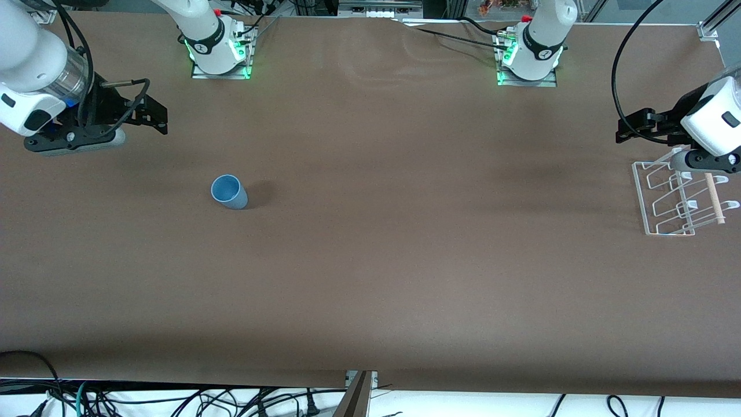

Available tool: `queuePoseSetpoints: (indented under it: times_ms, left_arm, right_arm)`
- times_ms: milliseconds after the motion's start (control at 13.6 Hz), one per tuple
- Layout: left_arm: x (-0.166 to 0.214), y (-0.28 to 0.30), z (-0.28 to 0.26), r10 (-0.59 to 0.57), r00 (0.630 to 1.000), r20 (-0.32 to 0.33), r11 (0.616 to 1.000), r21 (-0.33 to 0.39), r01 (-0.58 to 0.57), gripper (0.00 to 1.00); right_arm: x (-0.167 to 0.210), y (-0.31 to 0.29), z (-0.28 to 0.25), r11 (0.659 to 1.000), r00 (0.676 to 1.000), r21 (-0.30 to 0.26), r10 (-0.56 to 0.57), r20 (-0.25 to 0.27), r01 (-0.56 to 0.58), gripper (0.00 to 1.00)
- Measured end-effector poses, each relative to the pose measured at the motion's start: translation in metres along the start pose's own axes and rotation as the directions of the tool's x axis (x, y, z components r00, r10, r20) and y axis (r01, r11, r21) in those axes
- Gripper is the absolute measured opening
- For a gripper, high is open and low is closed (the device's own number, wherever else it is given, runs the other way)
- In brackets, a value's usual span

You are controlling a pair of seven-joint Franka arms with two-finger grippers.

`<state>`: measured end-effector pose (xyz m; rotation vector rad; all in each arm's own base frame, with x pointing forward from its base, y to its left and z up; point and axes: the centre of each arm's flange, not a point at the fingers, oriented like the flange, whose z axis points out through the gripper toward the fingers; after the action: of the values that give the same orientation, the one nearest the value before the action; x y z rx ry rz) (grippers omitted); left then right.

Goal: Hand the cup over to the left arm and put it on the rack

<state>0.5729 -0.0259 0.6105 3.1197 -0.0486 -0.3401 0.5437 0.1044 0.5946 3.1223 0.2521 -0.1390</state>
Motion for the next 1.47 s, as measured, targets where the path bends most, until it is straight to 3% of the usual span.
queuePoseSetpoints:
  times_ms: [441,808,1469]
  left_arm:
    - [0.000,0.000,0.000,0.000,1.000,0.000,1.000,0.000,0.000,1.00]
    - [0.000,0.000,0.000,0.000,1.000,0.000,1.000,0.000,0.000,1.00]
    - [0.000,-0.001,0.000,-0.003,1.000,0.000,1.000,0.000,0.003,1.00]
  right_arm:
    - [0.000,0.001,-0.004,1.000,1.000,0.000,0.002,-0.007,-0.002,1.00]
    - [0.000,0.009,-0.040,1.000,0.996,0.003,0.019,-0.084,-0.019,1.00]
    - [0.022,0.003,-0.015,1.000,0.998,0.002,0.015,-0.061,-0.015,1.00]
